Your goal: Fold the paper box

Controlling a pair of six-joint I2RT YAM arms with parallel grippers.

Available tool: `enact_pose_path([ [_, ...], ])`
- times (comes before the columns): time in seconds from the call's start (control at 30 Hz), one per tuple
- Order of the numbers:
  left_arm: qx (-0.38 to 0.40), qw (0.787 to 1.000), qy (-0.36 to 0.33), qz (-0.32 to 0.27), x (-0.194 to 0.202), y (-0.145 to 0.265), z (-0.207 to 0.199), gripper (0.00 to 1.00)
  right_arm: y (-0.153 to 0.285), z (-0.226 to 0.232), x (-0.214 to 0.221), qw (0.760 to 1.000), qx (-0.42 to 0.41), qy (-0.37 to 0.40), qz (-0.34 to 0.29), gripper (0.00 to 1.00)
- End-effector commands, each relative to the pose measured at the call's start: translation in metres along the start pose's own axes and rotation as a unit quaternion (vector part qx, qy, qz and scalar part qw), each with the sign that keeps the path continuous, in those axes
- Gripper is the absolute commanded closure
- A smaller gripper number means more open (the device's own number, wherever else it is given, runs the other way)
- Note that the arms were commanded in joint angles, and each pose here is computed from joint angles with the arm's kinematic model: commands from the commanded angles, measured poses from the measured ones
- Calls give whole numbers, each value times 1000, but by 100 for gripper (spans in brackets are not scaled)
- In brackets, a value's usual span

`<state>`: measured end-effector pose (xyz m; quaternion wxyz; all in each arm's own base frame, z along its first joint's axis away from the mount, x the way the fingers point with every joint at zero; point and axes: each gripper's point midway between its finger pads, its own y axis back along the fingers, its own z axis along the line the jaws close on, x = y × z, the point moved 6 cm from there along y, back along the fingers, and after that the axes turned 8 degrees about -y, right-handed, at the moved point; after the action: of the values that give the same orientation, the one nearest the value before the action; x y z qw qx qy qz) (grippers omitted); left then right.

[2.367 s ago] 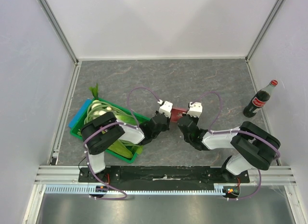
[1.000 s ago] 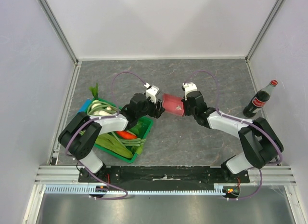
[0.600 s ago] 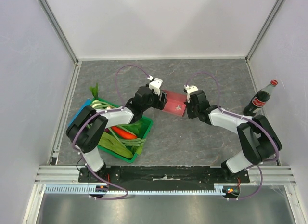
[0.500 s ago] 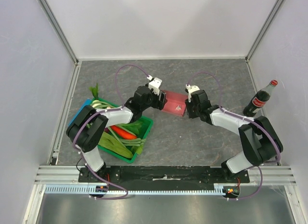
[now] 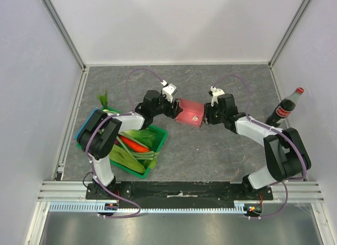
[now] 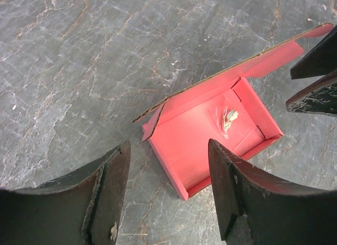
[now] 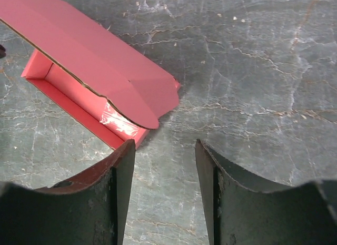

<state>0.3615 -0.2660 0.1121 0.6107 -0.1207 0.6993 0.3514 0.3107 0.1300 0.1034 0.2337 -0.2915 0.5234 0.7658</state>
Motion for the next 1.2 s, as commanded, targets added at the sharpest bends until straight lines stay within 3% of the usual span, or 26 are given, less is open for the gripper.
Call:
enact_pose_path([
  [0.0, 16, 997, -57, -44, -21, -12, 5, 34, -5, 11, -26, 998, -33, 17, -41, 43],
  [0.2, 10, 996, -67, -53, -21, -17, 8, 42, -4, 9, -40, 997, -16, 31, -74, 45],
  [0.43, 21, 996, -64, -65, -25, -17, 4, 55, -6, 9, -54, 995, -7, 35, -98, 57],
  [0.6, 18, 996, -65, -65, -26, -19, 5, 66, -12, 6, -61, 994, 5, 45, -101, 58],
  [0.8, -20, 999, -40, -30, -25, -16, 20, 50, -16, 8, -63, 994, 2, 46, -100, 58],
  [0.9, 8, 999, -36, -35, -23, -15, 18, 40, -19, 10, -63, 994, -12, 49, -96, 59],
  [0.97, 44, 997, -43, -43, -21, -18, 12, 41, -23, 11, -62, 994, -18, 51, -91, 61],
  [1.17, 79, 995, -43, -45, -20, -18, 4, 57, -22, 15, -65, 993, -32, 55, -95, 63],
])
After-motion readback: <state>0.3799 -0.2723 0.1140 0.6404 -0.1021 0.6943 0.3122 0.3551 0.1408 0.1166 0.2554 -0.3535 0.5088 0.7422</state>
